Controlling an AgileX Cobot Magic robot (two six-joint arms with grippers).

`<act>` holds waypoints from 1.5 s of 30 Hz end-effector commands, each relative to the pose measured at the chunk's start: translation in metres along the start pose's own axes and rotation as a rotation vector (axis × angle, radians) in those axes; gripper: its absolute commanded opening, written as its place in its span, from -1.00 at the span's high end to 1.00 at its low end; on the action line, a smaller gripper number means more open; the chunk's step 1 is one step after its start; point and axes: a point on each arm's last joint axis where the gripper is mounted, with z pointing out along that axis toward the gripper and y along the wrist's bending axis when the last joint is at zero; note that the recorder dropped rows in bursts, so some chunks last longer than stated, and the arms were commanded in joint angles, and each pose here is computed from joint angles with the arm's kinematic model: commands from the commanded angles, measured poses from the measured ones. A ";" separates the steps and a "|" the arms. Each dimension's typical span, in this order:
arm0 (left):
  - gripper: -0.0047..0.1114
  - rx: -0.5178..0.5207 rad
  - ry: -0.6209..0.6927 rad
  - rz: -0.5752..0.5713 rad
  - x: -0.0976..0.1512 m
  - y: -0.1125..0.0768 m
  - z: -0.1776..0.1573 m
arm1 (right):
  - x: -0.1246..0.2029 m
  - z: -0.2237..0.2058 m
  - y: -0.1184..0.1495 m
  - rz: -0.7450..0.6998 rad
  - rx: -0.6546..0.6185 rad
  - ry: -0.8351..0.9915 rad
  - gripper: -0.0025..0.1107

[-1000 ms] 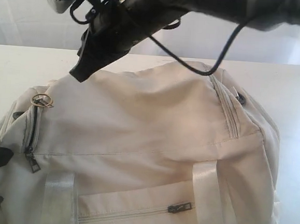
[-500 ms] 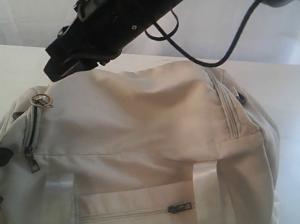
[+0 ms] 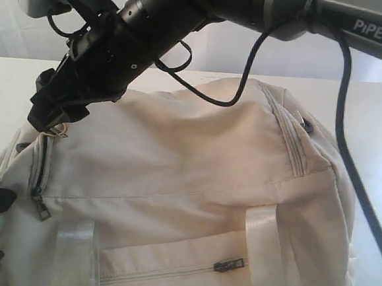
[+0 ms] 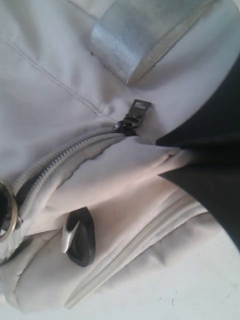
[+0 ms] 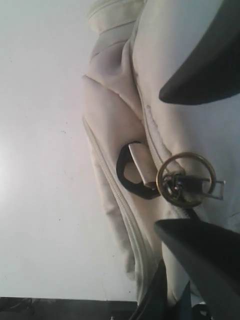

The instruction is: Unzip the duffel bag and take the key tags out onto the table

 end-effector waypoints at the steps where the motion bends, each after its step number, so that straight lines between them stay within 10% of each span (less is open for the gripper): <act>1: 0.92 0.003 0.017 -0.008 0.004 0.000 -0.002 | -0.002 0.001 0.003 -0.010 0.027 0.004 -0.13; 29: 0.92 0.008 0.003 -0.008 0.003 -0.001 -0.002 | -0.002 0.024 0.002 -0.006 0.073 -0.001 0.15; 45: 0.92 0.007 0.005 -0.008 0.003 0.000 -0.002 | -0.019 -0.012 0.014 -0.056 0.133 -0.087 0.92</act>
